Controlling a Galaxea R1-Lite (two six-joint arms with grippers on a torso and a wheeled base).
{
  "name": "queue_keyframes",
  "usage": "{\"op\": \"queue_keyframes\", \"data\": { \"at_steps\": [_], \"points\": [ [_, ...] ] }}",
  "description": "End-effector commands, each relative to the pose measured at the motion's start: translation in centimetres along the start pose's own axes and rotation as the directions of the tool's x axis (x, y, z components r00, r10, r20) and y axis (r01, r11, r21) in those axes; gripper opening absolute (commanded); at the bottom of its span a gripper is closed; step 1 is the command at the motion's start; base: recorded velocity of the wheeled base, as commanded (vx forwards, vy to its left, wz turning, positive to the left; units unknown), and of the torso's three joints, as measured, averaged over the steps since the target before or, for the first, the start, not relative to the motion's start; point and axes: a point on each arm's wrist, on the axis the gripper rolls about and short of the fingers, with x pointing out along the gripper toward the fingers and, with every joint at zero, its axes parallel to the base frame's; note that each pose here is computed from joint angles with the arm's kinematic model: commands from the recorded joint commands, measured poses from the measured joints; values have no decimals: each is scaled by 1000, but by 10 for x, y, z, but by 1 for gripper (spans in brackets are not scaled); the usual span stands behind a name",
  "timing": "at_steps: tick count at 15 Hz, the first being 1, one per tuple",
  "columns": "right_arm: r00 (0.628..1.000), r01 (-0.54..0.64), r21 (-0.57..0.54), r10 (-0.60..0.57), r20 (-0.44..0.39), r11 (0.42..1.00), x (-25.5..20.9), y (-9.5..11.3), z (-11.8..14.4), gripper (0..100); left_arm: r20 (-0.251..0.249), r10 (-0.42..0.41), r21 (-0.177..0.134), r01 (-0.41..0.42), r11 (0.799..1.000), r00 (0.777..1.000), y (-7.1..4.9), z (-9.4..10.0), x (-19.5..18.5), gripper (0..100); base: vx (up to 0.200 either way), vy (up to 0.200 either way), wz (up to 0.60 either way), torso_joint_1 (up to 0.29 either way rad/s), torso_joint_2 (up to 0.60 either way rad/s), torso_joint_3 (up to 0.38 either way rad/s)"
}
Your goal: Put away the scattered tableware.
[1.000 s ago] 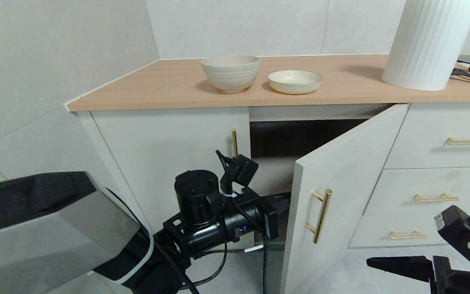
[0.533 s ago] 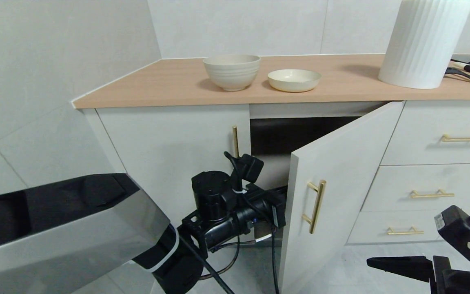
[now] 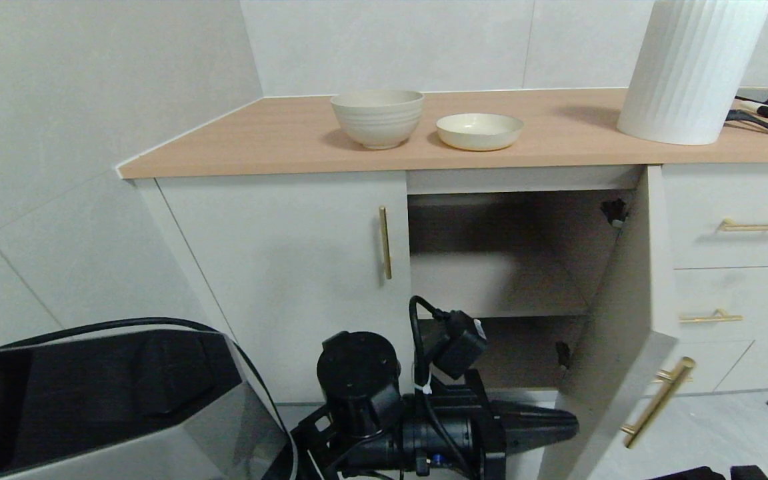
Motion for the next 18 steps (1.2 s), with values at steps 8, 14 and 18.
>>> {"op": "queue_keyframes", "data": {
  "at_steps": [8, 14, 18],
  "points": [
    [997, 64, -17, -63, 53, 998, -7, 2, 4, 100, 65, 203, 14, -204, 979, 977, 25, 37, -48, 0, 0, 0, 0, 0, 0, 0],
    [955, 288, 25, -289, 69, 957, 2, -13, 15, 100, 97, 498, 100, -506, 857, 862, -7, 83, -86, 0, 0, 0, 0, 0, 0, 0],
    [886, 452, 57, -455, 84, 890, 7, -29, 27, 100, 105, 651, 50, -658, 751, 751, -59, 121, -153, 0, 0, 0, 0, 0, 0, 0]
  ]
}}
